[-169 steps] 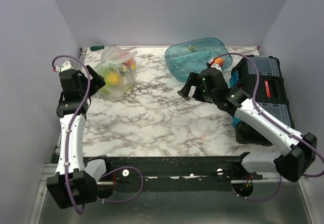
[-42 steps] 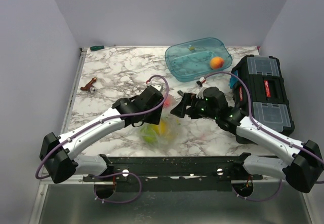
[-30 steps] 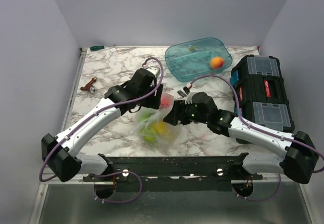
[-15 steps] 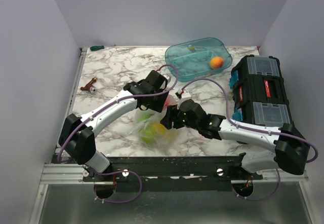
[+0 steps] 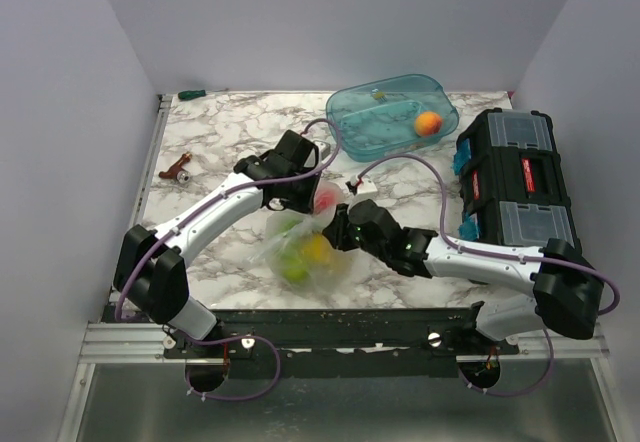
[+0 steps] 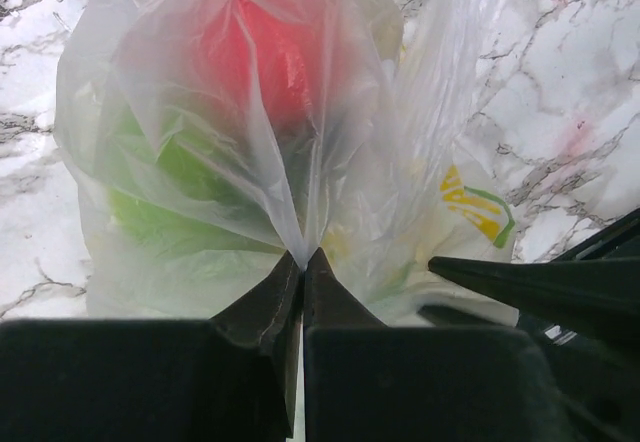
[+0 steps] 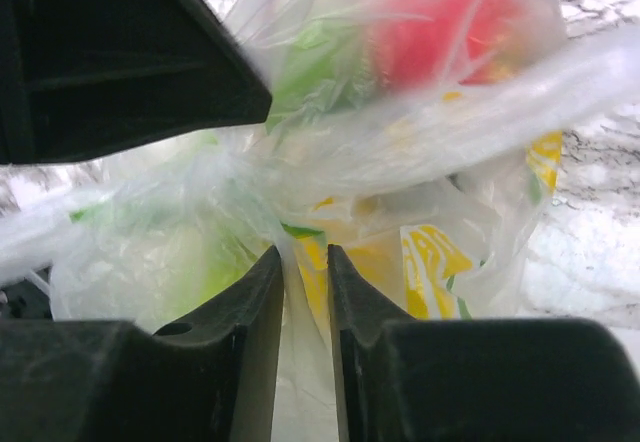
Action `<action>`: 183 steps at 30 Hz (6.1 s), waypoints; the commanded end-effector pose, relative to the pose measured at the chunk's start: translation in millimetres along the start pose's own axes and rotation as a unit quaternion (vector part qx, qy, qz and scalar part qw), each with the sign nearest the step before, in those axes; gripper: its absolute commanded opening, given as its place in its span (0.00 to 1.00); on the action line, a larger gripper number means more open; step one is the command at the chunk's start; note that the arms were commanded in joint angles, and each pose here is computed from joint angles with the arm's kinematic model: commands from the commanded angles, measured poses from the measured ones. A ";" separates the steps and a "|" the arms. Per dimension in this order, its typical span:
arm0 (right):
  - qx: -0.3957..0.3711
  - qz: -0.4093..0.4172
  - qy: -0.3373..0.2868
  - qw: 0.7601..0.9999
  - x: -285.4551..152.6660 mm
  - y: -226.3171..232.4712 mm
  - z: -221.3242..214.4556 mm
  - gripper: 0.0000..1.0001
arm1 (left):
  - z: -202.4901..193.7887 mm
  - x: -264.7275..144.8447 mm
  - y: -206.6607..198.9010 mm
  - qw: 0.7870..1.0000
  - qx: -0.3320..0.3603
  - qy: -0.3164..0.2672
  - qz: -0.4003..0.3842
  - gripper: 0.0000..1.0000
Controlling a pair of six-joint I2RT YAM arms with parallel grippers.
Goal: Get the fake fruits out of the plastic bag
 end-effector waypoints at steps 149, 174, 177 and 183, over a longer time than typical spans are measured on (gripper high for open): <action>0.002 -0.036 -0.080 0.996 -73.2 -14.4 29.4 0.01 | 22.2 -103.5 -1.5 0.978 0.075 -0.150 0.127 0.99; 0.019 -0.074 -0.083 0.994 -71.4 -22.1 29.4 0.01 | 31.2 -68.2 30.3 0.969 0.097 -0.143 0.177 0.00; 0.033 -0.098 -0.083 0.991 -68.9 -29.6 24.5 0.01 | 31.3 -85.0 43.0 0.956 0.071 -0.178 0.220 0.00; 0.087 -0.152 -0.115 0.978 -75.1 -55.2 17.5 0.01 | 27.7 -117.6 64.0 0.928 0.025 -0.227 0.296 0.00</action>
Point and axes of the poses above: each gripper's point midway between its finger pads, its own x axis out along the fingers, its own y axis along the line the jaws close on, z = x × y, the point moved 5 cm from there along -x, back along the fingers, and after that the axes turned 7 degrees about x, right-handed, at the moved point
